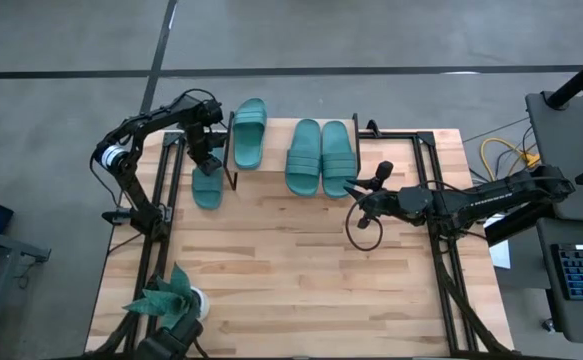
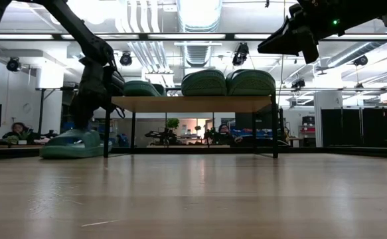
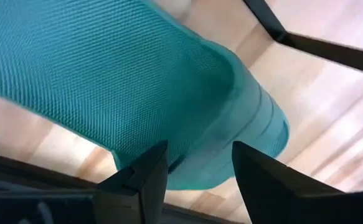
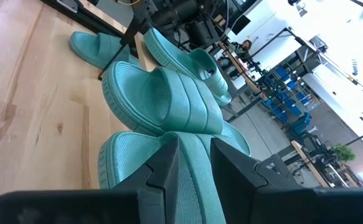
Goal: Pick and place slides into the shelf
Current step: Put the green slide on the shelf
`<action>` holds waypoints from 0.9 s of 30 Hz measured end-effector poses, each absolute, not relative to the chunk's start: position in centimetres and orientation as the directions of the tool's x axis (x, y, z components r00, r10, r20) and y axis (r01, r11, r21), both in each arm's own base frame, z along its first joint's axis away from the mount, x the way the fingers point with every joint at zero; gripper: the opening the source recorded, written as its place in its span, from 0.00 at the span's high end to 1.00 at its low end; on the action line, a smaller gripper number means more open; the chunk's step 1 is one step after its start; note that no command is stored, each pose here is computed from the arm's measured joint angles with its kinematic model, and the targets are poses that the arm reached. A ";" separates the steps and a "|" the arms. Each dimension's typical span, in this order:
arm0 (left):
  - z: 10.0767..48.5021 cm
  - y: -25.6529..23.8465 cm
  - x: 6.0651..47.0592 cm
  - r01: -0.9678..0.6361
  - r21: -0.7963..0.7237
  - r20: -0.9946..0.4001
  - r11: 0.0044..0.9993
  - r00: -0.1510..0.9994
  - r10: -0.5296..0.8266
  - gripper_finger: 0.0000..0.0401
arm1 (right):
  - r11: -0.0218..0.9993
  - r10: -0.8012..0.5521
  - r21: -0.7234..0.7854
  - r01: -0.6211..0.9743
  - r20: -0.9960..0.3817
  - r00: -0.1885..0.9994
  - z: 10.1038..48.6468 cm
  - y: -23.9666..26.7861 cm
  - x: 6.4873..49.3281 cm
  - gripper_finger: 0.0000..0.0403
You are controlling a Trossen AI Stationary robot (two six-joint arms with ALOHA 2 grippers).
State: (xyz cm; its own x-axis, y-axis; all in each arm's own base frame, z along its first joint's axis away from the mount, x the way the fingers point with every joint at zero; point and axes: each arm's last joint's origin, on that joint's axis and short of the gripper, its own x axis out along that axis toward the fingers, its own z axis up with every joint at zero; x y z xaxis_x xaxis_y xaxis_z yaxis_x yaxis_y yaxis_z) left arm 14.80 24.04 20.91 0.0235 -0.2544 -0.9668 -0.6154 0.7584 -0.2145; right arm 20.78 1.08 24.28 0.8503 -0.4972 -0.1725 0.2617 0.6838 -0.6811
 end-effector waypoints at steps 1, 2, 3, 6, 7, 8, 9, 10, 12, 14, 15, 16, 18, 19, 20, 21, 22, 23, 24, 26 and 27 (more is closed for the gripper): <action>20.9 24.0 14.8 -0.613 -0.221 -0.965 0.759 0.024 -0.262 0.60 | 0.684 -0.497 -0.681 0.261 -0.173 0.850 24.3 1.1 20.8 0.79; 20.9 24.0 14.8 -0.606 -0.231 -0.963 0.761 0.032 -0.267 0.60 | 0.684 -0.497 -0.681 0.261 -0.173 0.850 24.3 1.1 20.8 0.80; 20.9 23.9 14.8 -0.604 -0.237 -0.962 0.761 0.036 -0.271 0.60 | 0.684 -0.497 -0.681 0.262 -0.172 0.850 24.3 1.1 20.8 0.80; 21.0 23.8 14.7 -0.605 -0.245 -0.958 0.757 0.032 -0.285 0.60 | 0.684 -0.497 -0.681 0.262 -0.173 0.850 24.3 1.1 20.8 0.81; 21.0 23.8 14.7 -0.605 -0.245 -0.958 0.758 0.032 -0.284 0.60 | 0.684 -0.497 -0.681 0.261 -0.173 0.850 24.3 1.1 20.8 0.82; 21.0 23.8 14.7 -0.605 -0.245 -0.958 0.758 0.032 -0.284 0.61 | 0.684 -0.497 -0.681 0.262 -0.173 0.850 24.3 1.1 20.8 0.82; 21.0 23.8 14.7 -0.605 -0.245 -0.958 0.758 0.032 -0.284 0.62 | 0.684 -0.497 -0.681 0.262 -0.173 0.850 24.3 1.1 20.8 0.82; 21.0 23.8 14.7 -0.605 -0.245 -0.958 0.758 0.032 -0.284 0.63 | 0.684 -0.497 -0.681 0.262 -0.173 0.850 24.3 1.1 20.8 0.83; 21.0 23.8 14.7 -0.605 -0.245 -0.958 0.757 0.032 -0.284 0.65 | 0.684 -0.497 -0.681 0.262 -0.173 0.850 24.3 1.1 20.8 0.83; 21.0 23.8 14.7 -0.605 -0.244 -0.958 0.758 0.032 -0.284 0.67 | 0.684 -0.497 -0.681 0.261 -0.173 0.851 24.3 1.1 20.8 0.82; 21.0 23.8 14.7 -0.605 -0.244 -0.958 0.757 0.032 -0.284 0.67 | 0.684 -0.497 -0.681 0.262 -0.173 0.850 24.3 1.1 20.8 0.82; 21.0 23.8 14.7 -0.606 -0.244 -0.958 0.757 0.031 -0.284 0.68 | 0.684 -0.497 -0.681 0.261 -0.173 0.850 24.3 1.1 20.8 0.82; 20.9 23.8 14.7 -0.606 -0.244 -0.958 0.757 0.031 -0.284 0.68 | 0.684 -0.497 -0.681 0.262 -0.173 0.850 24.3 1.1 20.8 0.81; 20.9 23.8 14.7 -0.606 -0.244 -0.958 0.757 0.030 -0.285 0.68 | 0.684 -0.497 -0.681 0.261 -0.173 0.850 24.3 1.1 20.8 0.81; 20.8 23.8 14.7 -0.607 -0.245 -0.957 0.756 0.029 -0.287 0.68 | 0.684 -0.497 -0.681 0.261 -0.172 0.851 24.3 1.1 20.8 0.80; 20.8 23.7 14.7 -0.607 -0.246 -0.957 0.755 0.027 -0.290 0.68 | 0.684 -0.497 -0.681 0.262 -0.173 0.850 24.3 1.1 20.8 0.80; 20.7 23.7 14.7 -0.608 -0.246 -0.956 0.755 0.026 -0.291 0.68 | 0.684 -0.497 -0.681 0.261 -0.173 0.851 24.3 1.1 20.8 0.80; 20.7 23.7 14.7 -0.608 -0.247 -0.956 0.755 0.025 -0.292 0.68 | 0.684 -0.497 -0.681 0.262 -0.172 0.851 24.3 1.1 20.8 0.80; 20.7 23.7 14.7 -0.608 -0.247 -0.956 0.754 0.025 -0.293 0.68 | 0.684 -0.497 -0.681 0.262 -0.172 0.850 24.3 1.1 20.8 0.80; 20.6 23.6 14.6 -0.609 -0.248 -0.955 0.754 0.024 -0.294 0.68 | 0.684 -0.497 -0.681 0.262 -0.172 0.850 24.3 1.1 20.8 0.80; 20.6 23.6 14.6 -0.609 -0.249 -0.955 0.753 0.023 -0.296 0.68 | 0.684 -0.497 -0.681 0.261 -0.173 0.850 24.3 1.1 20.8 0.80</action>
State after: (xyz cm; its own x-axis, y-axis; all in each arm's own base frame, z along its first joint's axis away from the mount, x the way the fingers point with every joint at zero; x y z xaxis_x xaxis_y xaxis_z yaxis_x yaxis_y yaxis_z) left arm 14.61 23.61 20.57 0.0231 -0.2964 -0.9548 -0.6091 0.7531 -0.2486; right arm 20.78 1.08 24.28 0.8504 -0.4970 -0.1725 0.2615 0.6839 -0.6811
